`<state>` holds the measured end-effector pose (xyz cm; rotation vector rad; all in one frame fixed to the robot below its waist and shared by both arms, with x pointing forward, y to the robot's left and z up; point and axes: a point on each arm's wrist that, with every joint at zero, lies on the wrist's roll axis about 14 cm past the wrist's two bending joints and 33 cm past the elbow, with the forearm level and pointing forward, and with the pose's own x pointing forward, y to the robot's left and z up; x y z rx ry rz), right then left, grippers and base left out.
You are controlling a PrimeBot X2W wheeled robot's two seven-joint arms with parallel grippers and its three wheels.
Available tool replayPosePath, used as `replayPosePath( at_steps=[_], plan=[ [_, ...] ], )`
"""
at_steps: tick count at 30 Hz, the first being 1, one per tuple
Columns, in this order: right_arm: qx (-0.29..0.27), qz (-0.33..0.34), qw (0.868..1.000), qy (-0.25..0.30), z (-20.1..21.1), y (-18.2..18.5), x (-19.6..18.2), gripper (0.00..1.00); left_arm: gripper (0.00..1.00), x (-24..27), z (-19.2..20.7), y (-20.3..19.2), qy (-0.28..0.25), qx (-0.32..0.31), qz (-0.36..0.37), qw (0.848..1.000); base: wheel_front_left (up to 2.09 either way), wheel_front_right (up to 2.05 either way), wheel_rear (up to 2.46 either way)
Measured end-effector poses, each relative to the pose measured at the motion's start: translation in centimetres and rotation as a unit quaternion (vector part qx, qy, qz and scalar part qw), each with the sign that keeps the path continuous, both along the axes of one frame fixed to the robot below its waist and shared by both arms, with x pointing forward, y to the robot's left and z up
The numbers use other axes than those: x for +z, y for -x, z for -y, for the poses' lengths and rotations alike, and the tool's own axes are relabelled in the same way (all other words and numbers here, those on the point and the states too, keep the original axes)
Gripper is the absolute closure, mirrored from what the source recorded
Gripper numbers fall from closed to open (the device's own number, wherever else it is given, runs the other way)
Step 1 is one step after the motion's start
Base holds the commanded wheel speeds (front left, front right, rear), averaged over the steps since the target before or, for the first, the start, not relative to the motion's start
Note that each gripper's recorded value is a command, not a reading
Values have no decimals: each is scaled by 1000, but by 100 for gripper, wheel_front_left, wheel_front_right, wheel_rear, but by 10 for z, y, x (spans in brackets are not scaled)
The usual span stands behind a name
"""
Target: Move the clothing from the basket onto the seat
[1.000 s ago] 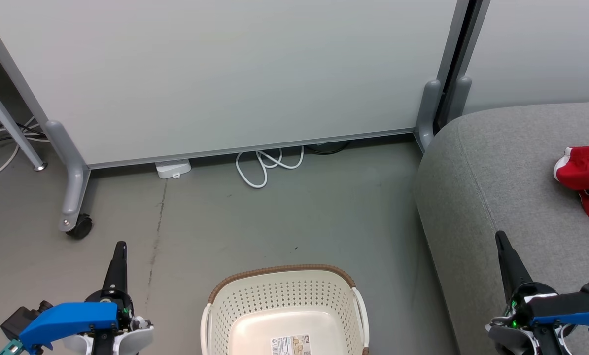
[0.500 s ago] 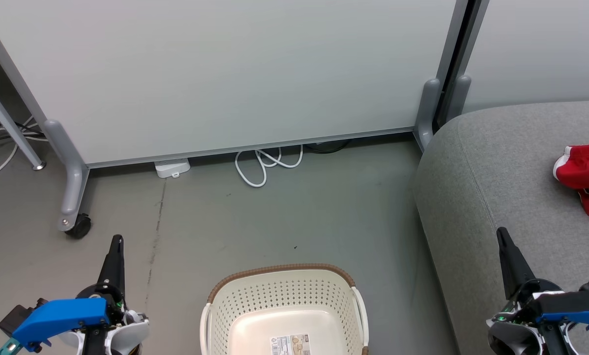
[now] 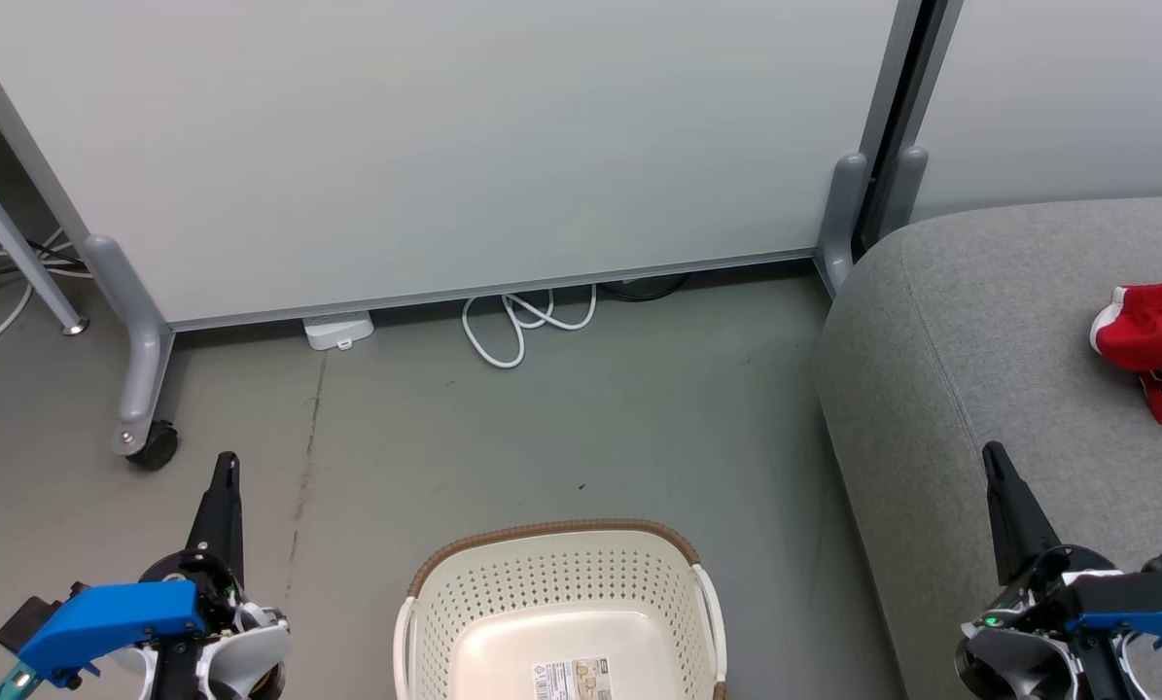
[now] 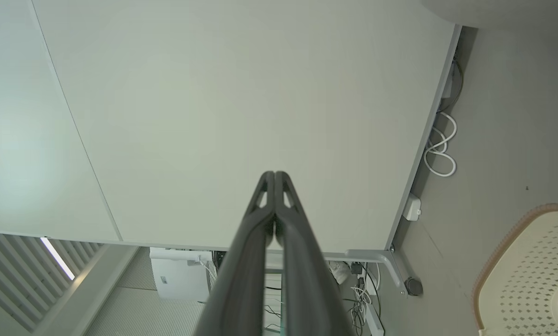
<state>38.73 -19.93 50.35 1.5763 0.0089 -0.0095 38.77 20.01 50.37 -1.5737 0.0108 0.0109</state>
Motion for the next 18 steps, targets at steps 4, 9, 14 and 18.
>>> replayPosePath(
  at_steps=[4,9,14,18],
  plan=[
    [0,0,1000,0,0,0,0,100,100,0,0,0,0,0,0,1000,0,0,0],
    [0,1,1000,0,0,0,0,100,100,0,0,0,0,0,0,1000,0,0,0],
    [0,1,1000,0,0,0,0,100,100,0,0,0,0,0,0,1000,0,0,0],
    [0,1,1000,0,0,0,0,100,100,0,0,0,0,0,0,1000,0,0,0]
  ],
)
